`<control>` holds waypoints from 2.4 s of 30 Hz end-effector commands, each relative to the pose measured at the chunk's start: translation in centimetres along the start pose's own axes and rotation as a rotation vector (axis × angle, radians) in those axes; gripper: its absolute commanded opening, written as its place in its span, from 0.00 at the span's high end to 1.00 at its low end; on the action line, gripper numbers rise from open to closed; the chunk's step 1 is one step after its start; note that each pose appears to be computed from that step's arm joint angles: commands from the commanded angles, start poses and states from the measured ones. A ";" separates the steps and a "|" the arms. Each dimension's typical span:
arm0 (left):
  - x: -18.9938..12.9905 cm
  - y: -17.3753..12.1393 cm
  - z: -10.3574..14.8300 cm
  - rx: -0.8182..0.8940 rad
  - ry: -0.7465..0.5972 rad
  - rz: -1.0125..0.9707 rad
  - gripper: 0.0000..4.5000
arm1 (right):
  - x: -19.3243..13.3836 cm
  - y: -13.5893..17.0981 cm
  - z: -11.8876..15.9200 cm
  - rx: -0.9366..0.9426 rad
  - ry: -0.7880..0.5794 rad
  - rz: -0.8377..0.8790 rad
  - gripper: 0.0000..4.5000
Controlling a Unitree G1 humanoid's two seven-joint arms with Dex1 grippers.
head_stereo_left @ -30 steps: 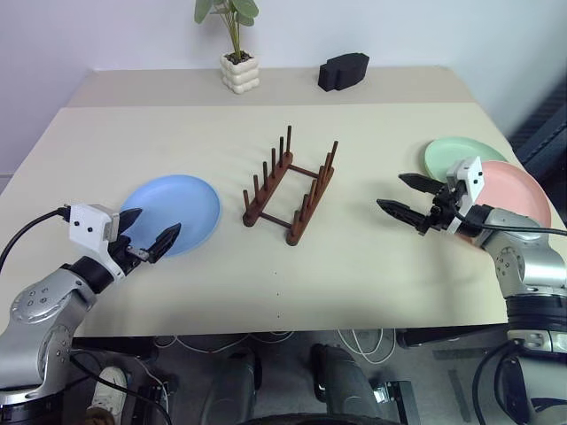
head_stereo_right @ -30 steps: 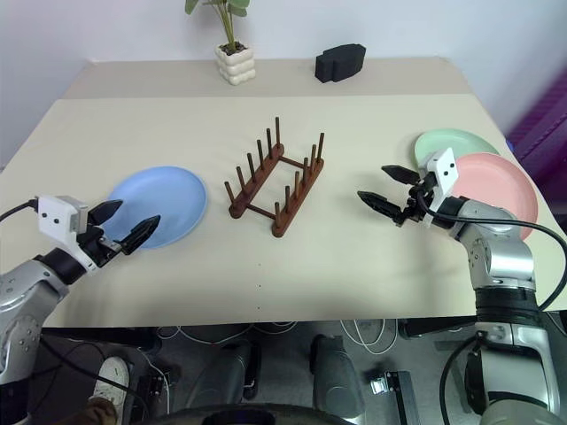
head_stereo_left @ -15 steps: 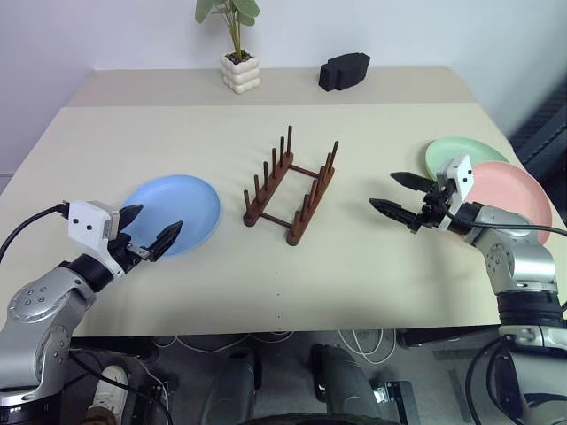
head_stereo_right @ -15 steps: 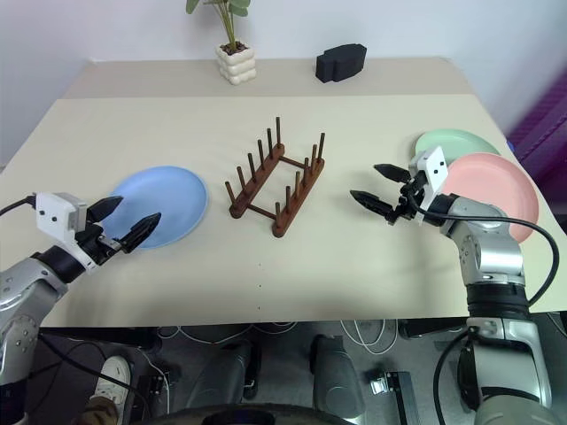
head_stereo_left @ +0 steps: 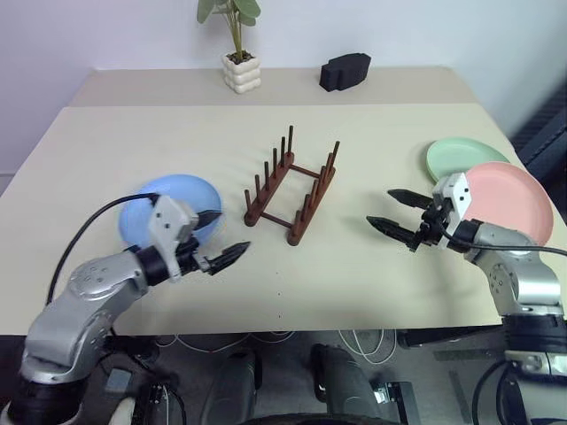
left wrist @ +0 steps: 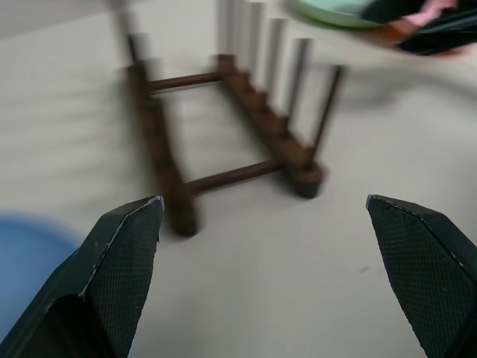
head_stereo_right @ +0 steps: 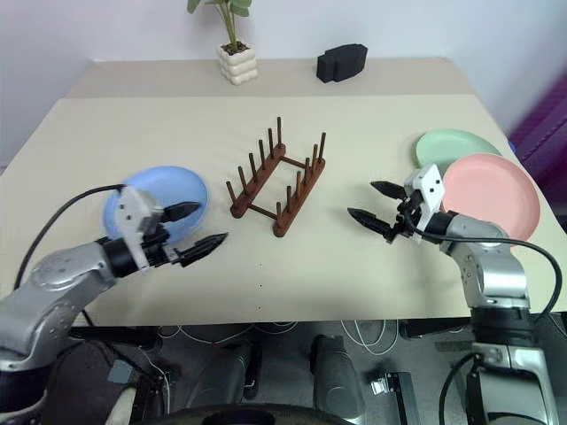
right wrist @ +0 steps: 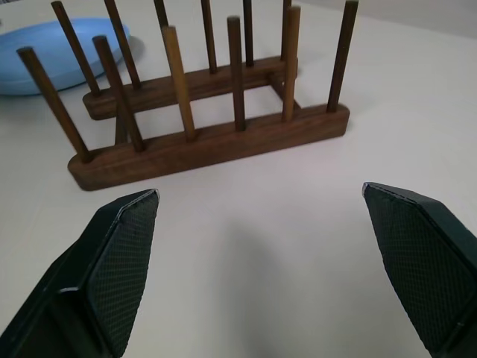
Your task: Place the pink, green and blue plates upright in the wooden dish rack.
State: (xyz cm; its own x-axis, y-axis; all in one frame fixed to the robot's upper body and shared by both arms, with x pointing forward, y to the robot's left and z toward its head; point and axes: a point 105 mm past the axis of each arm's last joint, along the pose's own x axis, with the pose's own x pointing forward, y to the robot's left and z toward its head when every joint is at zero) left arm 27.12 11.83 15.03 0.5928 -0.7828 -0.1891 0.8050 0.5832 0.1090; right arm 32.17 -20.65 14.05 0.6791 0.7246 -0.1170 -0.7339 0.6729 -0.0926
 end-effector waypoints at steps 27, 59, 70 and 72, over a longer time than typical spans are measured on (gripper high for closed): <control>11.0 -1.6 -4.3 -0.163 0.114 0.035 0.40 | -2.1 0.0 1.5 -0.043 -0.084 -0.119 0.00; 6.6 0.1 -2.2 0.137 0.009 -0.465 0.83 | -4.8 1.4 -2.1 -0.034 0.093 -0.109 0.00; 7.3 0.9 -3.6 0.196 0.050 -0.494 0.83 | -5.4 1.8 -2.2 -0.041 0.103 -0.128 0.00; 7.3 1.1 -3.9 0.199 0.050 -0.493 0.83 | -5.3 1.8 -2.2 -0.041 0.101 -0.126 0.00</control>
State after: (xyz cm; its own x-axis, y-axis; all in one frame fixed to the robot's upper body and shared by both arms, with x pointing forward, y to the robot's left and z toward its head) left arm 31.91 7.75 9.13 0.1459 -0.9362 -0.3198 0.9854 0.1088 0.1311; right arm 27.23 -23.67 10.89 0.7548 0.6112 -0.2383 -0.6462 0.7553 -0.1096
